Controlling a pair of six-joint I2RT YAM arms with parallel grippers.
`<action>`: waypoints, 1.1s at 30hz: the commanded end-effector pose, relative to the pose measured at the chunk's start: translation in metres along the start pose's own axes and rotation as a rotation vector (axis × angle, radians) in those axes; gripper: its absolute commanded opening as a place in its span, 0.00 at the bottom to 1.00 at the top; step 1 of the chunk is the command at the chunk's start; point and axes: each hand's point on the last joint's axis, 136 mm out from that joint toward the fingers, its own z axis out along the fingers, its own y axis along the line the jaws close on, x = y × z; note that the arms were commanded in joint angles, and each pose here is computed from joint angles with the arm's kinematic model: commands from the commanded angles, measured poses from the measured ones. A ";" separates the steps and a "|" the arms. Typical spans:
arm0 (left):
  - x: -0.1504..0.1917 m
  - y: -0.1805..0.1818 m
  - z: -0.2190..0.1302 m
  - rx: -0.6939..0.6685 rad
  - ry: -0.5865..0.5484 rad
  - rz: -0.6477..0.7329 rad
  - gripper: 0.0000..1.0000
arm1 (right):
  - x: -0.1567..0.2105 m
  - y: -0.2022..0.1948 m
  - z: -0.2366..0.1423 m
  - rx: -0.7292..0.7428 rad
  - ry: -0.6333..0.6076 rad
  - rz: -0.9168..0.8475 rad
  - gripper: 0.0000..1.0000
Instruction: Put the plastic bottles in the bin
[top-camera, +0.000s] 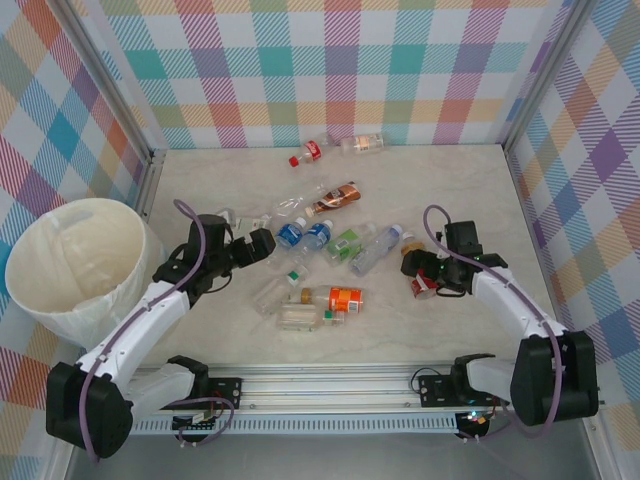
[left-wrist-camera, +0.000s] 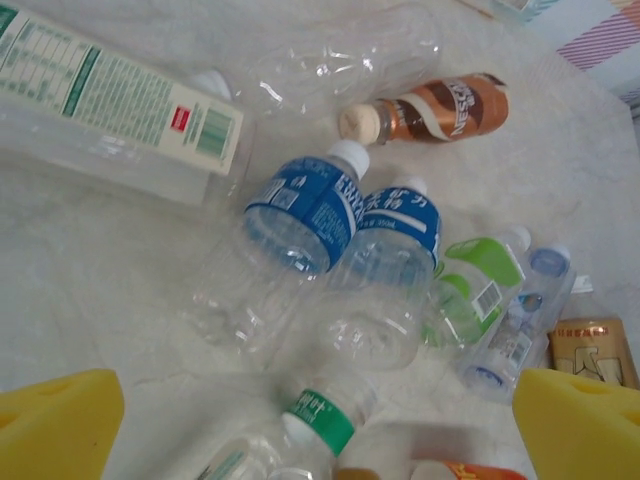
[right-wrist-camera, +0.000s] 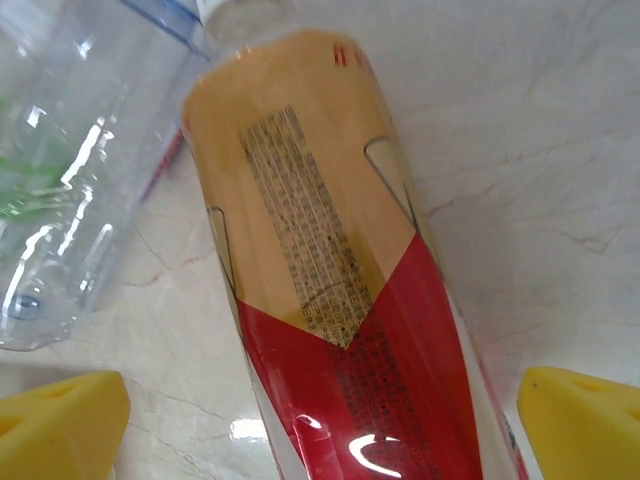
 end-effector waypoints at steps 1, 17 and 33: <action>0.019 0.009 -0.002 -0.027 0.043 -0.019 1.00 | 0.002 0.000 0.005 0.061 0.029 0.034 1.00; 0.022 -0.028 0.005 0.142 0.134 -0.030 1.00 | 0.009 -0.015 0.018 0.283 -0.028 -0.016 0.70; 0.013 -0.155 -0.047 0.725 0.224 0.038 1.00 | 0.035 0.182 -0.075 -0.621 -0.224 -0.481 0.60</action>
